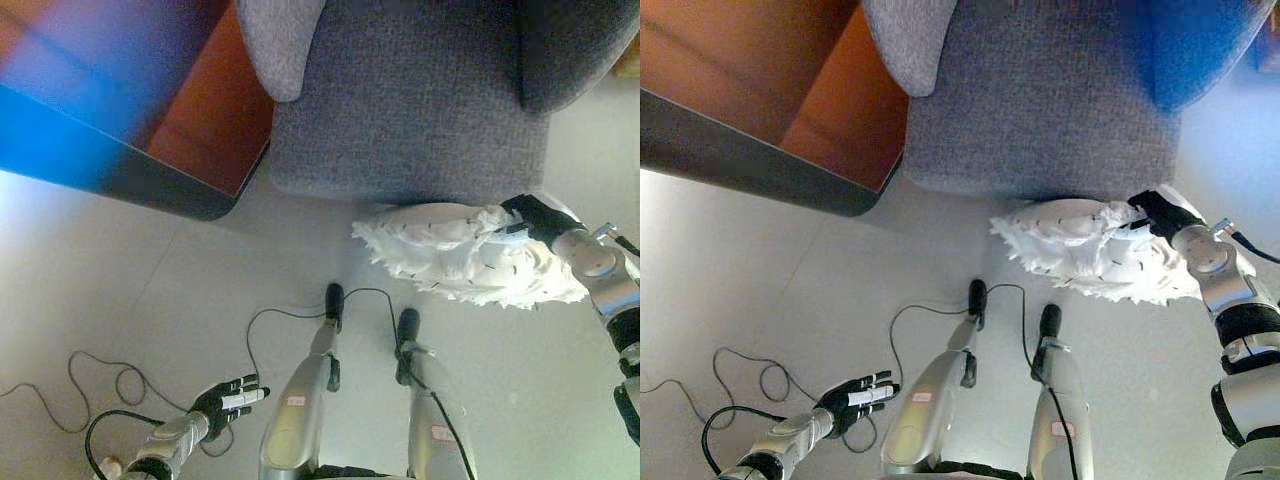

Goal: Pick up the pillow and put it on the sofa.

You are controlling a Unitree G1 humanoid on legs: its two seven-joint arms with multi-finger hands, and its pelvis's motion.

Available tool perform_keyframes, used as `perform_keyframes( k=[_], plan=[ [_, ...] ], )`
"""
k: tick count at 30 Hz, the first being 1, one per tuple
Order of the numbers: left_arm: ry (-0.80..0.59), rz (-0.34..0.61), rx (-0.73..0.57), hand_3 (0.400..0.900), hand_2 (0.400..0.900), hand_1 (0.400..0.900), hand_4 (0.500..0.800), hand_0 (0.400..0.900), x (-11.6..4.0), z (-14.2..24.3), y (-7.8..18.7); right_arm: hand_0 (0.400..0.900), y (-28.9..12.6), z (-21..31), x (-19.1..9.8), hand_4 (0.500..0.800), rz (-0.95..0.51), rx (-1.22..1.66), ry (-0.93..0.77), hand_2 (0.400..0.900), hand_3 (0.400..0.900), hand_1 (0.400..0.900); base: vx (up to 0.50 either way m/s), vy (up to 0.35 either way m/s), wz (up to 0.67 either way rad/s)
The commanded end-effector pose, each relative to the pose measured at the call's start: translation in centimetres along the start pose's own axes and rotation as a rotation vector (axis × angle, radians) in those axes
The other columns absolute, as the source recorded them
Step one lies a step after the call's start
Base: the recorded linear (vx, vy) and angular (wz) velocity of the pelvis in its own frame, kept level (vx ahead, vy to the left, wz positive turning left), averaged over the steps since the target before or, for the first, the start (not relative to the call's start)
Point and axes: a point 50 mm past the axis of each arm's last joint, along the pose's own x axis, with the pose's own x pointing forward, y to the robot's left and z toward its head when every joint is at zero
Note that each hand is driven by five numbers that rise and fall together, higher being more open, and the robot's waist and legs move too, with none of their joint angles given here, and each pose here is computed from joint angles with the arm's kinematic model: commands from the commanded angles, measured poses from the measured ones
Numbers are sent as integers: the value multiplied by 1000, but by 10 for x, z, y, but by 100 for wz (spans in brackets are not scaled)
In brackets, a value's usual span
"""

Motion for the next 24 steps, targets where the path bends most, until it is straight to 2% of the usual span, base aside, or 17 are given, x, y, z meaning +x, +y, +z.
perform_keyframes(
  k=[1,12,24],
  plan=[
    [208,98,3,900,900,900,800,900,-32,-54,36,400,-48,57,-9,500,-89,-58,-282,400,400,400,104,23,5],
    [344,113,10,900,900,900,800,900,-46,-85,40,400,-51,73,-13,500,53,-121,-319,400,400,400,110,19,3],
    [492,139,0,900,900,900,800,900,-62,-118,40,400,-90,107,-13,500,89,-63,-346,400,400,400,116,36,5]
  ],
)
